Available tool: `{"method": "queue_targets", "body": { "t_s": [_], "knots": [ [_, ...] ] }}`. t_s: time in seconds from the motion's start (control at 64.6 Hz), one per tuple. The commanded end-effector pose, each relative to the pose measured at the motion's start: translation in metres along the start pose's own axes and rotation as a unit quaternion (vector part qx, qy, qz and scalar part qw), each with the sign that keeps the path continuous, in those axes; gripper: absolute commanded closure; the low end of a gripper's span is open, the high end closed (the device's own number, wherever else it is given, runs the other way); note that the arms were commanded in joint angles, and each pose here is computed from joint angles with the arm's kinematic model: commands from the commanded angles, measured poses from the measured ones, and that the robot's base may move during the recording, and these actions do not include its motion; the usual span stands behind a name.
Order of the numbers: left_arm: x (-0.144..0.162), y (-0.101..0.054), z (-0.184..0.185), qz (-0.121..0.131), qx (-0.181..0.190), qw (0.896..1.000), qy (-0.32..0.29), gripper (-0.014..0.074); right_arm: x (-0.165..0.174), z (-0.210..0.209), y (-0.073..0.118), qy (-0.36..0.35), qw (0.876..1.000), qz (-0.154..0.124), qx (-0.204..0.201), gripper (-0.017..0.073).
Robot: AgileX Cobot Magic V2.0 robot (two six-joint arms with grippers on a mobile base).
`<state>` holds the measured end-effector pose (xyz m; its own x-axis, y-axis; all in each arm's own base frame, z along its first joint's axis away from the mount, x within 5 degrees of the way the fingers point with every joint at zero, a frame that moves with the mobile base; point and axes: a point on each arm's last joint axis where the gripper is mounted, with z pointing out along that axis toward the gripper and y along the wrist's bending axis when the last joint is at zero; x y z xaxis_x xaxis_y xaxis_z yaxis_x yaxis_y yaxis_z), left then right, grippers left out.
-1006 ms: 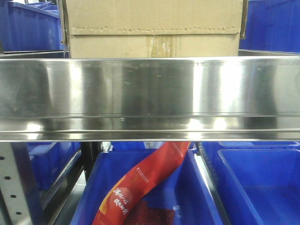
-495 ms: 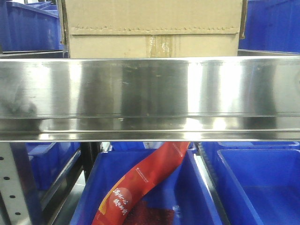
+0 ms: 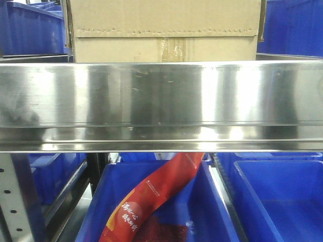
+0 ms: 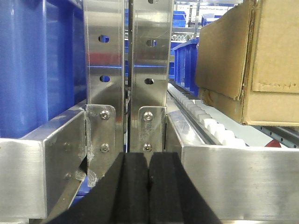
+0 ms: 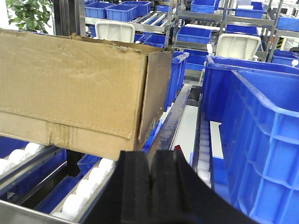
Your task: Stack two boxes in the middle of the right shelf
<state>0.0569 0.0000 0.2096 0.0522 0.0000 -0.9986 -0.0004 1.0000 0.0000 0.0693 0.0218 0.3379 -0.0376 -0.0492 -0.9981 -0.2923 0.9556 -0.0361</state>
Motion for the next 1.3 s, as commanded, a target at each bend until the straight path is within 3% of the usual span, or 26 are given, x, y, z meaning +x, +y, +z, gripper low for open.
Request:
{"method": "queue_targets", "body": {
  "t_s": [0.0,0.34,0.526,0.727,0.944,0.99,1.037,1.284],
  "knots": [
    [-0.003,0.000,0.000,-0.004,-0.001,1.000,-0.012,0.0705,0.000,0.000,-0.001,-0.009,1.000,-0.008,0.006,0.0712],
    [-0.003,0.000,0.000,-0.004,-0.001,1.000,-0.012,0.0705,0.002,0.001,-0.002,-0.004,1.000,-0.006,0.012,0.0712],
    [-0.003,0.000,0.000,-0.004,-0.001,1.000,-0.012,0.0705,0.019,-0.002,-0.013,-0.029,0.995,0.010,0.095,0.0712],
    [-0.003,0.000,0.000,-0.004,-0.001,1.000,-0.012,0.0705,0.074,-0.012,-0.016,-0.037,0.987,0.010,0.156,0.0712],
    [-0.003,0.000,0.000,-0.004,-0.001,1.000,-0.012,0.0705,0.131,-0.013,-0.014,-0.038,0.986,0.025,0.161,0.0712],
    [-0.003,0.000,0.000,-0.004,-0.001,1.000,-0.012,0.0705,0.127,-0.013,-0.014,-0.064,0.984,0.026,0.163,0.0712],
    [-0.003,0.000,0.000,-0.004,-0.001,1.000,-0.012,0.0705,0.133,-0.012,-0.014,-0.030,0.986,0.032,0.160,0.0712],
    [-0.003,0.000,0.000,-0.004,-0.002,1.000,-0.012,0.0705,0.134,-0.012,-0.014,-0.026,0.986,0.033,0.160,0.0712]
  ]
}}
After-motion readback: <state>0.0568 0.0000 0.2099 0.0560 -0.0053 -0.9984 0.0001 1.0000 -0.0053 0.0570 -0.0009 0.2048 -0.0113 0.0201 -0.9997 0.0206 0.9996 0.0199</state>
